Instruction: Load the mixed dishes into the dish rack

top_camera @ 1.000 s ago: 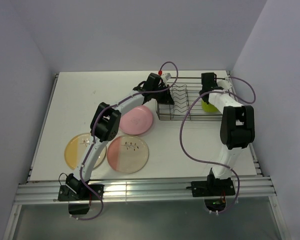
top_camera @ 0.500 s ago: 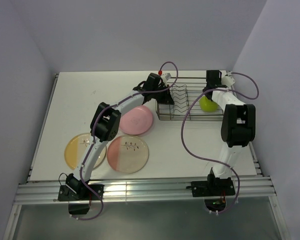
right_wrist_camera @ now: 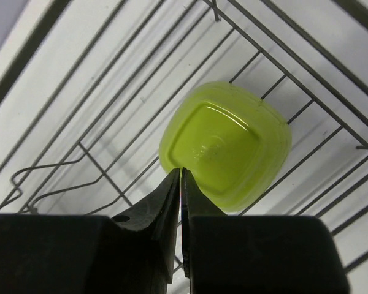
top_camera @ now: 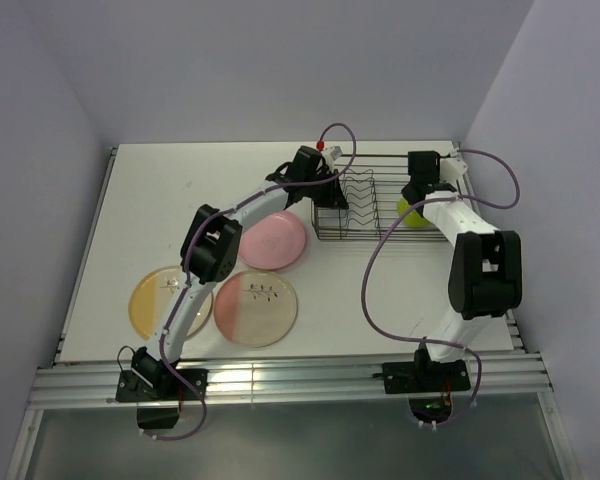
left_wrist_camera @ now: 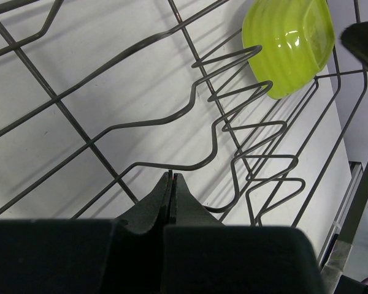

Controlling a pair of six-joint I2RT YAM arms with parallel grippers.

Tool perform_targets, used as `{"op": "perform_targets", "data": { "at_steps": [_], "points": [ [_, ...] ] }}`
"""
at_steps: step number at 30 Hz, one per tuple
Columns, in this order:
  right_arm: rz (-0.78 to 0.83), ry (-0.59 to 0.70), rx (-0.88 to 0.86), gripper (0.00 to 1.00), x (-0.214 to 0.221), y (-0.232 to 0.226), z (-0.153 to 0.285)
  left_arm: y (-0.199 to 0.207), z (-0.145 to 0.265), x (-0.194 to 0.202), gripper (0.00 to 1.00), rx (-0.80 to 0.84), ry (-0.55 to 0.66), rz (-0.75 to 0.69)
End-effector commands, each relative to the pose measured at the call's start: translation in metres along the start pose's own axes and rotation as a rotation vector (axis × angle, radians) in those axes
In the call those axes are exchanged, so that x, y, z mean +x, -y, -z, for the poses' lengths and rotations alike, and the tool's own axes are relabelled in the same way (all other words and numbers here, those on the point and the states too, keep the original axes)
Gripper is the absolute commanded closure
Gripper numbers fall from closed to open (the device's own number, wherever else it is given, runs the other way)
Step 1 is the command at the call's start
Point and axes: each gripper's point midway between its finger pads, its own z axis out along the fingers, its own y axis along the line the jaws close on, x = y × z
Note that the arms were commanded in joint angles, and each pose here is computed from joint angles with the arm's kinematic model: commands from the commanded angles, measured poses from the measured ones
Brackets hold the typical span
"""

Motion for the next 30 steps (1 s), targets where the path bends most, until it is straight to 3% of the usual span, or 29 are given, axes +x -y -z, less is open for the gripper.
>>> {"op": "perform_targets", "data": {
  "at_steps": [1,16,30],
  "points": [
    [-0.009,0.085,0.002,0.89,-0.029,-0.002,0.021,0.014,0.015,-0.021,1.0,0.023,0.043,-0.034],
    [0.027,-0.017,0.146,0.89,-0.003,0.011,-0.029,0.014,0.018,-0.015,1.0,0.024,0.034,-0.042],
    [0.011,-0.038,0.255,0.89,-0.033,0.022,-0.063,0.011,0.014,-0.014,1.0,0.029,0.03,-0.037]
  ]
}}
